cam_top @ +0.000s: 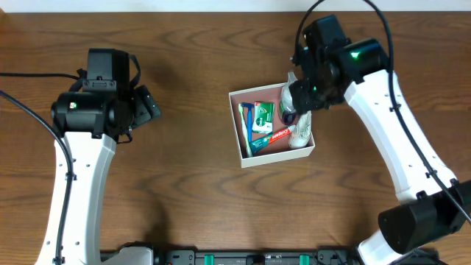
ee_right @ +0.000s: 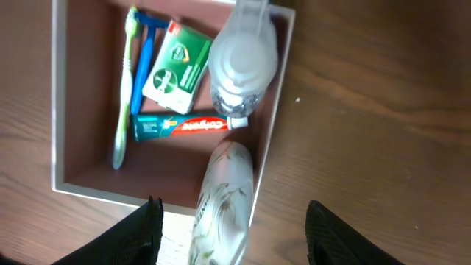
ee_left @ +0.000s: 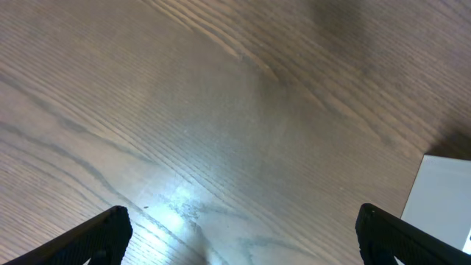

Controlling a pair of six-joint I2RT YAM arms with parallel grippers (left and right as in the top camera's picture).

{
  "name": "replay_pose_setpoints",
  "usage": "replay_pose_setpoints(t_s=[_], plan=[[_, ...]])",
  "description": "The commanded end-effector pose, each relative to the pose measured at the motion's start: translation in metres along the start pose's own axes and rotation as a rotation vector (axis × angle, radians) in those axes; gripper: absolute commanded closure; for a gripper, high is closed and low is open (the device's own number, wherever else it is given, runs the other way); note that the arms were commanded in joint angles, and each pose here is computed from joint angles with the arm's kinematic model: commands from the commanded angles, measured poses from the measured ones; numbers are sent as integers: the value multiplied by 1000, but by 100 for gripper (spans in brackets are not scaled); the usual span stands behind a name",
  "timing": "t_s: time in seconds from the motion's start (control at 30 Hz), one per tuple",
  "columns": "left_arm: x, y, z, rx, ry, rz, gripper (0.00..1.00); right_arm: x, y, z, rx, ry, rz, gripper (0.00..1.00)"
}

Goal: Pack container

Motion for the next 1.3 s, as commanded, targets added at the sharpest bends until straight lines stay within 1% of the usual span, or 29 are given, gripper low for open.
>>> replay_pose_setpoints(t_s=[0.0,0.03,0.07,0.1,0.13,0.2,0.3,0.43,0.5,0.57,0.63,0.73,0.87,1.03,1.1,1.17,1.27], plan=[[1,2,0,-18,3,8,2,-36,-5,24,76,-128,-27,38],[1,2,0,-18,3,8,2,-51,-9,31,108,-170,-39,37],[1,2,0,-18,3,8,2,-65,-15,38,144,-215,-59,31],[1,2,0,-18,3,8,2,-80,-24,43,185,-260,-86,22],[1,2,0,-18,3,8,2,-93,-34,48,229,-300,-114,1],[1,2,0,-18,3,8,2,-119,-61,53,346,-373,-172,1],[1,2,0,-18,3,8,2,-138,-102,55,498,-413,-209,1],[1,2,0,-18,3,8,2,-142,-170,45,738,-403,-280,1],[1,2,0,-18,3,8,2,-138,-193,38,842,-382,-287,1],[1,2,0,-18,3,8,2,-130,-209,30,907,-339,-267,1],[1,2,0,-18,3,8,2,-122,-223,22,947,-301,-278,1],[1,2,0,-18,3,8,2,-103,-244,6,994,-231,-344,1],[1,2,0,-18,3,8,2,-70,-261,-8,1032,-151,-374,1],[1,2,0,-18,3,8,2,-28,-265,-22,1039,-64,-384,1],[1,2,0,-18,3,8,2,-12,-260,-25,1042,-31,-342,1],[1,2,0,-18,3,8,2,1,-258,-25,1044,-24,-310,1],[1,2,0,-19,3,8,2,14,-258,-33,1045,7,-316,1]])
Point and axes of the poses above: each gripper's point midway between its finger pads, its own x axis out along the fingers, its own y axis along the line the jaws close on, z = x × y, the point moved 2 cm from there along -x, back along the fingers, and after that the axes turned 15 degrees about x, right-handed, at the moved point
